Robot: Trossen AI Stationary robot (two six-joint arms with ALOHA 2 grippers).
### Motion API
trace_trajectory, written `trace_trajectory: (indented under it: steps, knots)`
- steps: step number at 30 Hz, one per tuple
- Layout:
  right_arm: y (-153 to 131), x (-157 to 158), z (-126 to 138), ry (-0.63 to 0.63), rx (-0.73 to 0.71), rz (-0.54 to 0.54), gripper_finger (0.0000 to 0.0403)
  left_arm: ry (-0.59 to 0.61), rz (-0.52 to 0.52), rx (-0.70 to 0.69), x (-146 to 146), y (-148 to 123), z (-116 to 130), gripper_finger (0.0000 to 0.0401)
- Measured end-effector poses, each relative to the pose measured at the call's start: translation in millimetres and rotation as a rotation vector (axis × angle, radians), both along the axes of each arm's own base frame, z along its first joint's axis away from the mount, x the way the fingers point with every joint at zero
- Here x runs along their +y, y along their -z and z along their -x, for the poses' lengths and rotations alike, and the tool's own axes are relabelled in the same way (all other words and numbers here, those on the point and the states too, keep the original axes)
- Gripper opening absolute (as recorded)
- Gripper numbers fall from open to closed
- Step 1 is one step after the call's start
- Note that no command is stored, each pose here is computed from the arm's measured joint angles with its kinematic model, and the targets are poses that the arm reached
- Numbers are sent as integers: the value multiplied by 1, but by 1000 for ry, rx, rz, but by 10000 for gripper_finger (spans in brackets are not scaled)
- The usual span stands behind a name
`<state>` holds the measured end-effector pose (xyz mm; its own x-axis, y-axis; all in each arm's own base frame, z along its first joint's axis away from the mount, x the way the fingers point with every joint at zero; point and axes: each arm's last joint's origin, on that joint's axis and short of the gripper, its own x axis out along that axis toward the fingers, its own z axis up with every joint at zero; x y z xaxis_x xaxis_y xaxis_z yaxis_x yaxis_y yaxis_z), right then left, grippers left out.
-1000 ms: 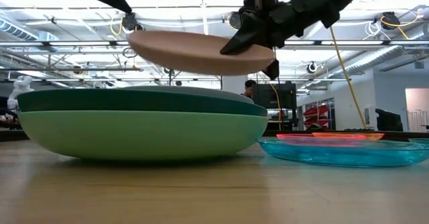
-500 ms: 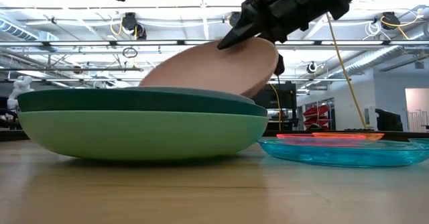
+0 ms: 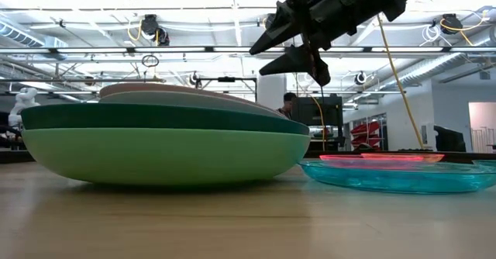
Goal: Stack plastic plates
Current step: Stack the pink plate on the light pink plate
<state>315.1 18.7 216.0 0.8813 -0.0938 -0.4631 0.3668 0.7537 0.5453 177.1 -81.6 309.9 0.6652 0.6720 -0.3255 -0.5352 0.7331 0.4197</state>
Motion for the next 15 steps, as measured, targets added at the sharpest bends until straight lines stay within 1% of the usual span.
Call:
trace_trajectory:
  steps: [3,6,9,12,15]
  knots:
    - [-2,-5,3,27,9,-25,177,7,3,-3,-2,0,1,179]
    - [1,-13,7,74,69,-61,172,15,6,-5,-3,0,1,179]
    - [12,-19,15,131,200,-125,166,21,3,-3,-4,0,2,179]
    - [24,-22,27,172,369,-198,162,21,3,-2,-4,0,2,179]
    - [31,-22,40,219,553,-217,159,22,1,0,-4,0,2,179]
